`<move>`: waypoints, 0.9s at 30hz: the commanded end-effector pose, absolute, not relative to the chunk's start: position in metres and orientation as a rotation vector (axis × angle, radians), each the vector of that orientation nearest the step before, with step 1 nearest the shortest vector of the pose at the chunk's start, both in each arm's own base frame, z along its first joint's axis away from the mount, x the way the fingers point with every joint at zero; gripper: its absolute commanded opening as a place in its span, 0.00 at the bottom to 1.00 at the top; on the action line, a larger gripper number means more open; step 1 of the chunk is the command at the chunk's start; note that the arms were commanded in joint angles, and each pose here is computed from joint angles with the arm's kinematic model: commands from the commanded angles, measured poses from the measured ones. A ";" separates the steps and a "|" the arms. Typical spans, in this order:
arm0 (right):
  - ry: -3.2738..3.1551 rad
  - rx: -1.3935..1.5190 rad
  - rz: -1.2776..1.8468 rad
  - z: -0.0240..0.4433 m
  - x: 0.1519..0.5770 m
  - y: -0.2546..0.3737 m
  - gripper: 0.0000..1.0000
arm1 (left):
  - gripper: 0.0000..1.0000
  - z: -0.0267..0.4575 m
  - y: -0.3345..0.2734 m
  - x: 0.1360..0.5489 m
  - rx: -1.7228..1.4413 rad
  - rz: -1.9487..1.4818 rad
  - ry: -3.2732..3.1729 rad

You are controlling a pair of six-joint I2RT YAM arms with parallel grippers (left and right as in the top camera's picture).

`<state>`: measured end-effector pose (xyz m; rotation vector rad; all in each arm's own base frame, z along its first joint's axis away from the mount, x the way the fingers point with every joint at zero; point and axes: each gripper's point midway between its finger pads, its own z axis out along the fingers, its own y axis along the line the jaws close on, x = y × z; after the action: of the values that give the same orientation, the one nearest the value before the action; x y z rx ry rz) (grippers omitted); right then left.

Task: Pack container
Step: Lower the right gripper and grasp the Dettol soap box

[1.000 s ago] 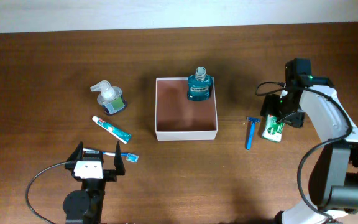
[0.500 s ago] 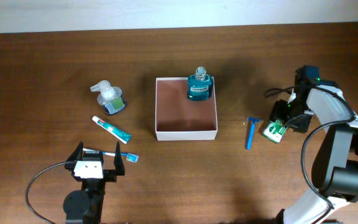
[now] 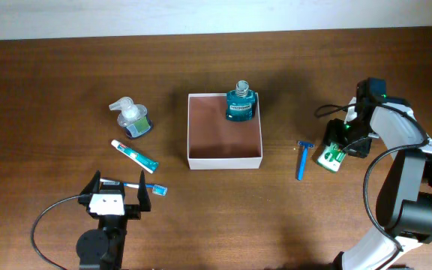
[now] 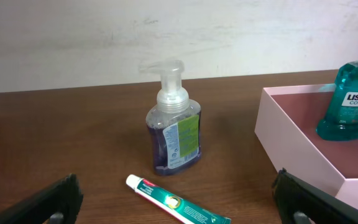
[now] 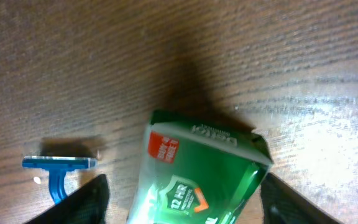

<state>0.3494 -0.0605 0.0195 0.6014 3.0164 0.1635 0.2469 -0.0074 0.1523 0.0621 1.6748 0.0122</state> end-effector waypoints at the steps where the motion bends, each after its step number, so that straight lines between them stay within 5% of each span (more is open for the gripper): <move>1: 3.026 0.682 0.186 0.011 0.344 -0.057 0.62 | 0.99 0.150 -0.008 0.247 0.059 0.006 1.677; 21: 3.024 0.667 0.186 -0.005 0.337 -0.055 0.63 | 0.99 0.150 -0.008 0.247 0.059 0.006 1.677; 27: 3.019 0.667 0.186 -0.005 0.338 -0.055 0.39 | 0.99 0.150 -0.008 0.247 0.060 0.005 1.677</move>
<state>0.3431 -0.0579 0.0021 0.6588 3.0000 0.1757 0.2469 -0.0074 0.1523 0.0621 1.6748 0.0122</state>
